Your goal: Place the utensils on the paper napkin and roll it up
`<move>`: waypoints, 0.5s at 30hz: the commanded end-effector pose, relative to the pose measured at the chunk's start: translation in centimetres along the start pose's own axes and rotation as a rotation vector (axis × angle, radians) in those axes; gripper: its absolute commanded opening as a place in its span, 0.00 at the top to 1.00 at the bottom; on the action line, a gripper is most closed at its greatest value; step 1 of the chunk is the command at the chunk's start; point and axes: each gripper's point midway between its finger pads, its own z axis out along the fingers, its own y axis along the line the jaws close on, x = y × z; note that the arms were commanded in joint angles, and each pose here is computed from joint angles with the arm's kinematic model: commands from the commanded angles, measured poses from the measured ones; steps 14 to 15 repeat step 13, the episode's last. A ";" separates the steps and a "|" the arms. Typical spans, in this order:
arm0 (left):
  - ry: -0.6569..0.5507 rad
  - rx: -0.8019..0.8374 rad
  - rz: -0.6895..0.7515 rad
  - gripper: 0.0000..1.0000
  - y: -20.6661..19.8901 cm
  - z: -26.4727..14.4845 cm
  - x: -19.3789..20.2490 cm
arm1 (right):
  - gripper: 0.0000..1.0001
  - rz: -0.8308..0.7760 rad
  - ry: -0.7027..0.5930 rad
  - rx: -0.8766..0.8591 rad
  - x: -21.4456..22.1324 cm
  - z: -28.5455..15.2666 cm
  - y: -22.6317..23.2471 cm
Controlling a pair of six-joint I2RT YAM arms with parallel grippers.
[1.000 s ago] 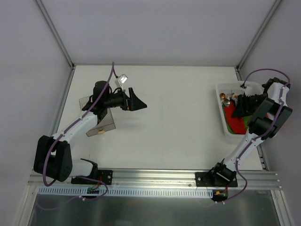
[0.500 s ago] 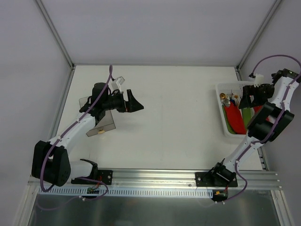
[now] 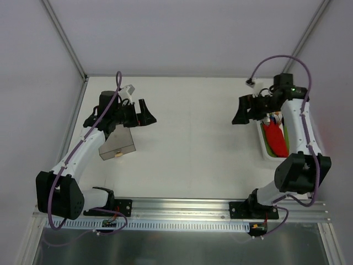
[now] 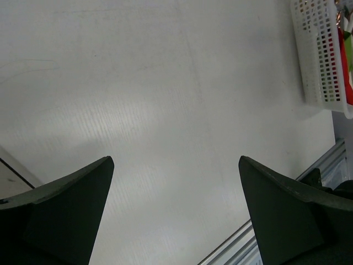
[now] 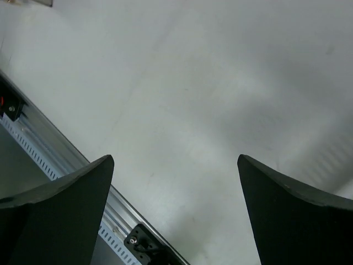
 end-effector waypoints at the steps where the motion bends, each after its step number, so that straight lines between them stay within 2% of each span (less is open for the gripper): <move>1: 0.012 -0.064 0.031 0.01 0.6 -1.2 0.1 | 0.01 -0.064 -0.168 -0.017 -4.0 2.8 5.2; 2: 0.018 -0.068 0.029 0.01 0.7 -1.2 0.2 | 0.01 -0.040 -0.143 -0.024 -3.0 4.4 5.8; 3: 0.031 -0.071 0.027 0.01 0.8 -1.3 0.6 | 0.01 -0.110 -0.157 -0.043 -3.5 5.8 7.8; 8: 0.053 -0.092 0.028 0.01 1.6 -1.5 2.0 | 0.01 -0.171 -0.091 -0.025 -0.9 10.4 9.8; 15: 0.054 -0.083 0.038 0.01 1.5 -1.9 2.7 | 0.01 -0.182 -0.084 -0.054 0.2 11.6 10.9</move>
